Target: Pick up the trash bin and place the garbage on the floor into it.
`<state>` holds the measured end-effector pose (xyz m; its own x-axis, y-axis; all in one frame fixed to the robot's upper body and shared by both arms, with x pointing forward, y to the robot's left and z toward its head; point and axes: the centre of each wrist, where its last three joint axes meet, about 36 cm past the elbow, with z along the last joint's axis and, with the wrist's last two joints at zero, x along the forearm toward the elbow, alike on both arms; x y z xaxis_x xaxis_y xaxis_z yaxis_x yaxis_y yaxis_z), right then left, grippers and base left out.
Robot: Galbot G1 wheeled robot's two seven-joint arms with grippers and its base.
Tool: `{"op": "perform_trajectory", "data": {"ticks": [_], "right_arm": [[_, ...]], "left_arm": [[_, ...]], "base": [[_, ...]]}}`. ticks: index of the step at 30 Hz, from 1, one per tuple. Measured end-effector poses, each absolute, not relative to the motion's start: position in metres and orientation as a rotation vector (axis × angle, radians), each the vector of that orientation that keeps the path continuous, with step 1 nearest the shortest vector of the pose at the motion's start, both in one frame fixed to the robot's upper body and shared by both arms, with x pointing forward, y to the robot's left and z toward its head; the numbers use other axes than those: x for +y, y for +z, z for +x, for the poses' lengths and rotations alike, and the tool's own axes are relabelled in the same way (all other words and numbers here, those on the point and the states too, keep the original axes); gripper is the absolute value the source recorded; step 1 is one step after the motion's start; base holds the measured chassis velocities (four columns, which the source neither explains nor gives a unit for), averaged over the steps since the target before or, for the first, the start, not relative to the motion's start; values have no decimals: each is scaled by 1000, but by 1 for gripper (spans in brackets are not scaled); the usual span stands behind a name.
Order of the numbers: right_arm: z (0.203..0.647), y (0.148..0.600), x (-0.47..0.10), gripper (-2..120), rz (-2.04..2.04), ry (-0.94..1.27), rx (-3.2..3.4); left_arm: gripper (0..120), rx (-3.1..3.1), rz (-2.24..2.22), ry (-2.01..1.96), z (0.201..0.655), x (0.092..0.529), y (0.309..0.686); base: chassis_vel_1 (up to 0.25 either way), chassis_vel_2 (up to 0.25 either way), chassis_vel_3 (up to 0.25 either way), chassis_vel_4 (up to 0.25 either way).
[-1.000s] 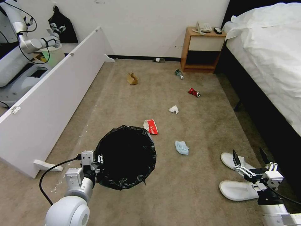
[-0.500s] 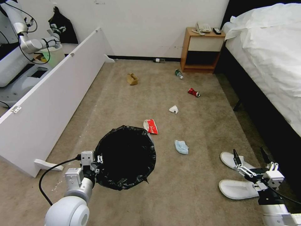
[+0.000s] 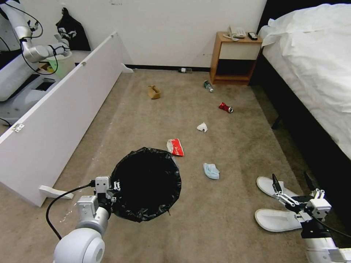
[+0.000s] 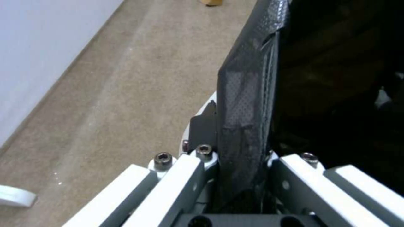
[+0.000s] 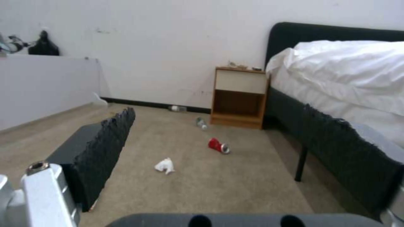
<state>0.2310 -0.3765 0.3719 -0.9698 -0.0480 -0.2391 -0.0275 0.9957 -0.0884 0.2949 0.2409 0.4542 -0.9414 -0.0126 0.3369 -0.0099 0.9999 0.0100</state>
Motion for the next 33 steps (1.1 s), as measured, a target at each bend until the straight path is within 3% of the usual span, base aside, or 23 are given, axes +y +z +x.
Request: {"op": "perform_trajectory", "data": {"ticks": [33], "right_arm": [[230,373,-369,100,-65,-109,2900]], "left_arm": [[2,-2807,28,-18,294,241,452]], "base": [[-6,-3,-5,-4]]}}
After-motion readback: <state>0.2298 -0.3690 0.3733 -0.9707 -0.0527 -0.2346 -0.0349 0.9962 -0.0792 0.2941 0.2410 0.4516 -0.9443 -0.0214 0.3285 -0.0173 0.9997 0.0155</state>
